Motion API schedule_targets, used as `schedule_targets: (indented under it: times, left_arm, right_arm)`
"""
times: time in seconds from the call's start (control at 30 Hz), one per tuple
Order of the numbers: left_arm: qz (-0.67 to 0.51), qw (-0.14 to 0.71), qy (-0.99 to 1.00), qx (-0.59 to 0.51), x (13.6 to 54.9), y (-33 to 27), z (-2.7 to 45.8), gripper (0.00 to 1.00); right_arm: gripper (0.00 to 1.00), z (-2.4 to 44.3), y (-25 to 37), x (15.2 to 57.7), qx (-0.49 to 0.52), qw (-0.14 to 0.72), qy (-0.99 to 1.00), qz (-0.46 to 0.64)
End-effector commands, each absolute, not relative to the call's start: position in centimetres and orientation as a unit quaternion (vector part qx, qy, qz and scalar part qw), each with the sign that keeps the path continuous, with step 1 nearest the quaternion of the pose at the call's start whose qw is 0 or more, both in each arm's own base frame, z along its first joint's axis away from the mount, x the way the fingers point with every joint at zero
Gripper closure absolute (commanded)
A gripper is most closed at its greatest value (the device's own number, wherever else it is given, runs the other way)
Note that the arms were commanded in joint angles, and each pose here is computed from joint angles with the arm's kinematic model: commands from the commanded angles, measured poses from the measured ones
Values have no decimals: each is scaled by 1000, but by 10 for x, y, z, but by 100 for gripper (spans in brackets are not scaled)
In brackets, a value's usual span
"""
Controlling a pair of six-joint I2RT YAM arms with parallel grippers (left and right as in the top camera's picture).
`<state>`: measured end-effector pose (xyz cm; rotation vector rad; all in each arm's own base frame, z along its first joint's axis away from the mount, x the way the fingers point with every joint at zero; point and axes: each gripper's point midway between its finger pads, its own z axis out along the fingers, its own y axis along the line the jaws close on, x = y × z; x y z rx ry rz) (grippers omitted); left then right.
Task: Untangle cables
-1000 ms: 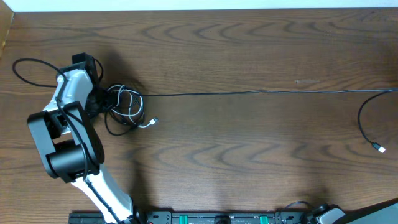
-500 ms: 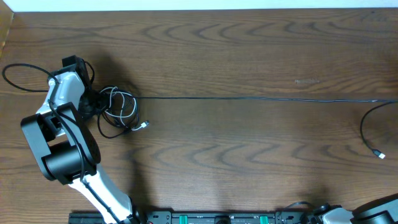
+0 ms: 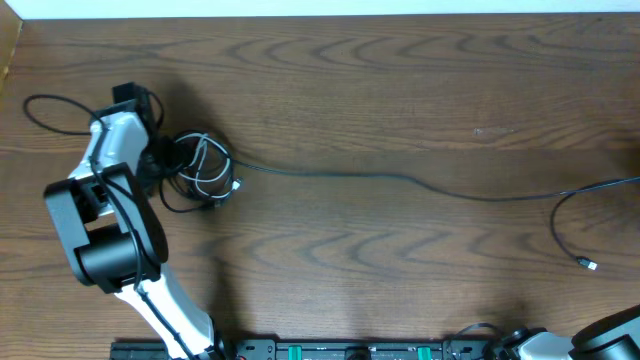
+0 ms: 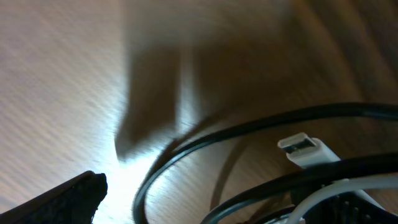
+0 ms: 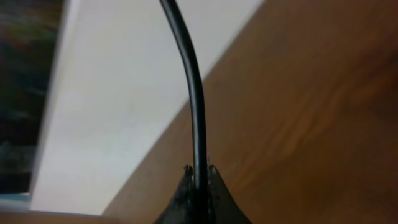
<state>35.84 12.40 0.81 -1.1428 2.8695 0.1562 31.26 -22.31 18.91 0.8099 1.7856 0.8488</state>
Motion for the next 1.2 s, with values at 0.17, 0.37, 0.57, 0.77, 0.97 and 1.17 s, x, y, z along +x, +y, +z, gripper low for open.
schedule_targets:
  times: [0.17, 0.37, 0.57, 0.77, 0.97, 1.17]
  left_arm:
    - [41, 25, 956, -289, 371, 75, 9, 0]
    - [39, 32, 967, -250, 379, 45, 9, 0]
    - [39, 33, 971, -233, 380, 32, 9, 0]
    - [39, 31, 971, -233, 379, 32, 9, 0]
    - [39, 31, 972, -230, 379, 31, 9, 0]
    - [39, 30, 975, -218, 379, 30, 9, 0]
  right_arm:
    - [99, 106, -218, 293, 363, 346, 849, 168]
    - [46, 83, -213, 275, 385, 277, 872, 117]
    - [1, 82, -207, 274, 385, 270, 873, 130]
    - [1, 96, -186, 286, 342, 295, 873, 184]
    - [1, 117, -132, 314, 197, 329, 893, 234]
    - [1, 120, -50, 337, -11, 330, 910, 248]
